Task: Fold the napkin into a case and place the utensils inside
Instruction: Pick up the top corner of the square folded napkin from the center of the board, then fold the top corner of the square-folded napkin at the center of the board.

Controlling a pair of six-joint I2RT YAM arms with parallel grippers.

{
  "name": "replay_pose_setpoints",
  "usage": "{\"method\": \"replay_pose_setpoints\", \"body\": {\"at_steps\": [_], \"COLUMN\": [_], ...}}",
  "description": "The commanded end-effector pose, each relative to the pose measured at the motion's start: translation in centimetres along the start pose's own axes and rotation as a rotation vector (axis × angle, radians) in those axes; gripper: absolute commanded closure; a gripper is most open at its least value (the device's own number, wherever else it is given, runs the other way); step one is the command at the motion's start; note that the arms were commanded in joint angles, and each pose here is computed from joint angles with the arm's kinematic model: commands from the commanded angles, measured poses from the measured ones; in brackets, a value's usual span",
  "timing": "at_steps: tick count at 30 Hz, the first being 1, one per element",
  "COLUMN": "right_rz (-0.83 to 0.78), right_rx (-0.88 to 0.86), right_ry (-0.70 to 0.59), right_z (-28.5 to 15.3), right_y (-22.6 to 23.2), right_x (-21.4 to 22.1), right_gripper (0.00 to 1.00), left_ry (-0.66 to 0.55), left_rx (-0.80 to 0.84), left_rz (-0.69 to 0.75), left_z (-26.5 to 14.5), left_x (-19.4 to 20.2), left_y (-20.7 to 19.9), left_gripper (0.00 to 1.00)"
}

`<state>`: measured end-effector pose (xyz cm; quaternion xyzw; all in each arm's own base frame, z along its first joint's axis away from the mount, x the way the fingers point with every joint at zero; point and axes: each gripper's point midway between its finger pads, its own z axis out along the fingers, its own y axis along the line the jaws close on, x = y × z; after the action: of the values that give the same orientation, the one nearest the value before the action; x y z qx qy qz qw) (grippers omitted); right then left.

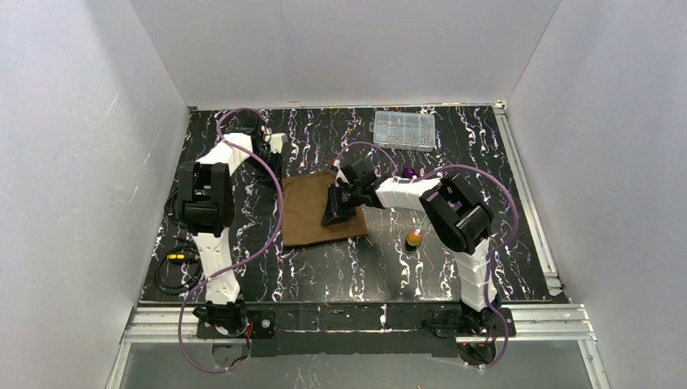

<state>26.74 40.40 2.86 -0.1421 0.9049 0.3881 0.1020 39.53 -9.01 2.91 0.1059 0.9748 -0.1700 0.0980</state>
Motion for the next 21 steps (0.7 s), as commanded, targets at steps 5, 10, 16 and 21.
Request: {"method": "replay_pose_setpoints", "body": {"at_steps": [5,10,16,21], "right_rz": [0.017,0.020,0.021,0.012], "right_rx": [0.043,0.052,0.055,0.035], "right_ry": [0.017,0.020,0.017,0.008], "right_z": [1.2,1.2,1.1,0.5], "right_y": [-1.7,-2.0,-2.1,-1.2], "right_x": [1.0,1.3,1.3,1.0], "right_gripper": [0.79,0.79,0.79,0.75], "left_ry": [-0.089,-0.107,-0.093,-0.069], "left_rx": [-0.011,0.007,0.129,0.196], "left_rz": [0.076,0.092,0.092,0.113], "left_z": [-4.3,-5.2,-5.4,-5.2], "left_x": [-1.6,-2.0,-1.2,0.0], "left_y": [-2.3,-3.1,-5.9,-8.2], "left_gripper": [1.00,1.00,1.00,1.00]}}
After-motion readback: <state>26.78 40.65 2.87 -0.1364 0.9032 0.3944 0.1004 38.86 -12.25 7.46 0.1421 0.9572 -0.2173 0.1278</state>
